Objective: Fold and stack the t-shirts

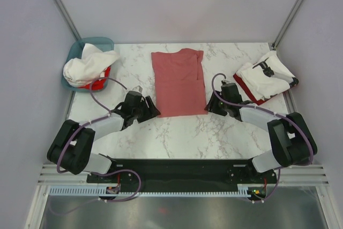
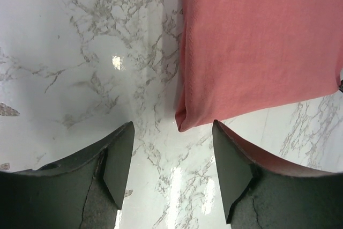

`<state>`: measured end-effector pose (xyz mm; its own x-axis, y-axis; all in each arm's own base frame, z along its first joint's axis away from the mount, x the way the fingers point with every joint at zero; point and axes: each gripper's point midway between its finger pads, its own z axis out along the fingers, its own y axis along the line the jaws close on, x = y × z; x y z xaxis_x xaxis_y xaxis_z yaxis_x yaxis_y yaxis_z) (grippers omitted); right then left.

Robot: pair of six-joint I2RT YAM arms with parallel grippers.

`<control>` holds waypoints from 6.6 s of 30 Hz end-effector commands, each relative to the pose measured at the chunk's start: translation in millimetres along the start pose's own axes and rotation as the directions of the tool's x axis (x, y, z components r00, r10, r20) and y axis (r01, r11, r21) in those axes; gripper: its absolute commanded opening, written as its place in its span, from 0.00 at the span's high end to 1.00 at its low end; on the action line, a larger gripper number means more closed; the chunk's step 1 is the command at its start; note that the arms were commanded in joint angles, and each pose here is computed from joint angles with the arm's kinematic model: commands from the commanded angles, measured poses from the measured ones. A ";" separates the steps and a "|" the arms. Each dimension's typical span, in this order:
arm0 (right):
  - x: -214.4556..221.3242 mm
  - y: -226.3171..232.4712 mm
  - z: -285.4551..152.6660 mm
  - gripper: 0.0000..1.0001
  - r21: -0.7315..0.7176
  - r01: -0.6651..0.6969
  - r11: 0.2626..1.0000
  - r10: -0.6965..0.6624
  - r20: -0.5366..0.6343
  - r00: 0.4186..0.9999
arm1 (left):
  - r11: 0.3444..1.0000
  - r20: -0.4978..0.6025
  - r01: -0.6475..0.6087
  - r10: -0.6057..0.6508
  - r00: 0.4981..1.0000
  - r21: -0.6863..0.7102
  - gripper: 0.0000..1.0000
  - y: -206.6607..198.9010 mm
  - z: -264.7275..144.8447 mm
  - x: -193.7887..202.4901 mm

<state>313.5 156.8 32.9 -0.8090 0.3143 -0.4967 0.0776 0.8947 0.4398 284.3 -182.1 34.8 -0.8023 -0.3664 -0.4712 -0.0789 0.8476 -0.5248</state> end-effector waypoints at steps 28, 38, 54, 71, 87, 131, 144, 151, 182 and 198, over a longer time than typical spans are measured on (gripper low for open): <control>17.1 21.5 19.8 0.81 -0.134 -0.042 0.990 0.031 -0.086 0.996 | 0.995 -0.101 0.094 -0.095 0.990 -0.014 0.52 0.4 26.6 15.7; 12.7 25.2 12.1 1.00 -0.152 -0.025 0.988 0.016 -0.061 0.998 | 0.993 -0.136 0.118 -0.112 0.984 0.031 0.98 -0.2 37.3 12.0; 39.6 46.1 -85.6 1.00 -0.274 0.063 0.960 -0.062 0.011 0.998 | 0.980 -0.091 0.011 0.007 0.996 0.198 0.98 -14.0 -57.5 57.4; 4.3 82.7 -166.0 1.00 -0.339 0.132 0.931 -0.088 0.143 0.986 | 0.949 -0.065 0.021 -0.001 0.998 0.314 0.98 -57.4 -156.1 48.8; -3.1 94.5 -210.4 1.00 -0.386 0.147 0.911 -0.079 0.186 0.979 | 0.926 -0.064 0.076 -0.056 0.996 0.371 0.98 -57.8 -197.9 57.2; -213.4 149.5 13.4 0.17 -0.131 0.032 0.991 0.015 0.345 0.938 | 0.946 -0.077 0.324 -0.323 0.943 -0.004 0.17 -17.8 -22.0 -166.4; -148.0 89.7 28.9 0.26 -0.019 0.164 0.986 -0.154 0.262 0.953 | 0.978 -0.013 0.201 -0.200 0.980 0.054 0.07 -25.7 -21.6 -156.4; -75.0 83.7 69.6 0.29 -0.116 0.124 0.985 -0.120 0.044 0.992 | 0.982 0.042 0.186 -0.188 0.981 0.030 0.12 6.9 -17.4 -116.2; -119.3 103.1 96.3 0.37 0.017 0.261 0.965 -0.262 0.084 0.962 | 0.988 0.132 0.136 -0.144 0.981 0.067 0.25 22.6 51.8 -148.2; -106.8 94.0 140.0 0.81 -0.082 0.196 0.977 -0.196 0.015 0.981 | 0.988 0.135 0.104 -0.119 0.984 0.112 0.93 16.1 57.1 -156.0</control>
<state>485.0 242.9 25.7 -0.7956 0.1251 -0.5927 -0.1091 0.9329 0.3432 424.7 -130.6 42.0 -0.7209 -0.5354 -0.4400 -0.1752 0.7551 -0.6317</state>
